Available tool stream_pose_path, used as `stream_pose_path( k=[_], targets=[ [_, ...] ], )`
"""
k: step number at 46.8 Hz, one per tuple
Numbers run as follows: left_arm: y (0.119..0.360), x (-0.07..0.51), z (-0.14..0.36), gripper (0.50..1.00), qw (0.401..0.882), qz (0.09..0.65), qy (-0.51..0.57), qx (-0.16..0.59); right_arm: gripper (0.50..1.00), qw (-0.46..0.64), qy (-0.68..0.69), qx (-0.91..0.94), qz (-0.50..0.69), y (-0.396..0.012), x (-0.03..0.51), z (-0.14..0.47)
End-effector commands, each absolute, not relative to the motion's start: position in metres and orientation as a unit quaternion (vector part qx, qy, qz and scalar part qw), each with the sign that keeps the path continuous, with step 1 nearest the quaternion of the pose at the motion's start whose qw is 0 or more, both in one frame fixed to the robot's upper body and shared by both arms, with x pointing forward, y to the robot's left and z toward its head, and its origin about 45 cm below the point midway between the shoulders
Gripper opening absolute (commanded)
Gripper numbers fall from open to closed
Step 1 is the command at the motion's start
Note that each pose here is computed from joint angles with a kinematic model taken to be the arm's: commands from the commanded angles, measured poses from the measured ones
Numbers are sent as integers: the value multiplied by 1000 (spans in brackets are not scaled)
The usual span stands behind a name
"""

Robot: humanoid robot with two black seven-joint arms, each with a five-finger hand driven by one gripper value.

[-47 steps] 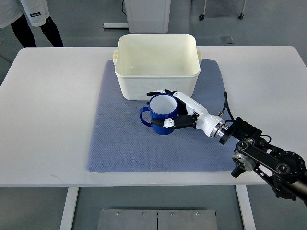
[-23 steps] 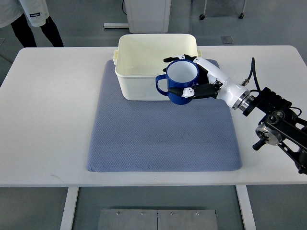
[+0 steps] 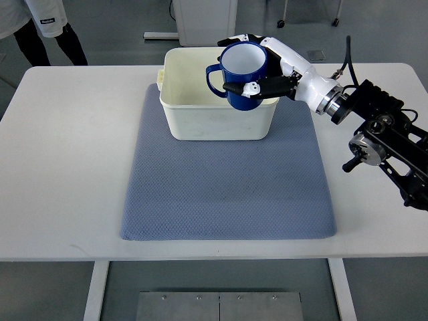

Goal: Place cup in box with right hand
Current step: 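Lift the mug with the right hand and carry it above the white box, then lower the mug into the white box and open the right hand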

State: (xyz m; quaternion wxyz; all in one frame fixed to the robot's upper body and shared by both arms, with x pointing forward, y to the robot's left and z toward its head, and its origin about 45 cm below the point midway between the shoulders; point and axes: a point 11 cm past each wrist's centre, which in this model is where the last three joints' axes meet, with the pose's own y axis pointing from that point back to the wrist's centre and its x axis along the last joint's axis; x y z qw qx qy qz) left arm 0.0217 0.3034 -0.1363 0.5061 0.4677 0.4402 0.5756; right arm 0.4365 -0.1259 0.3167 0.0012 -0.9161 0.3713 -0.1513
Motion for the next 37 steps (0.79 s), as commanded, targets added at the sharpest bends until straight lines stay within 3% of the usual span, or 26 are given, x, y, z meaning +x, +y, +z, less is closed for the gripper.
stream_pose_path(
  k=[1, 37],
  targets=[
    [303, 22, -136, 1000, 506, 576, 440, 468, 500, -3, 378, -913, -151, -121, 445, 318],
    [303, 22, -136, 1000, 506, 576, 440, 468, 500, -41, 474, -870, -128, -104, 493, 293]
  ],
)
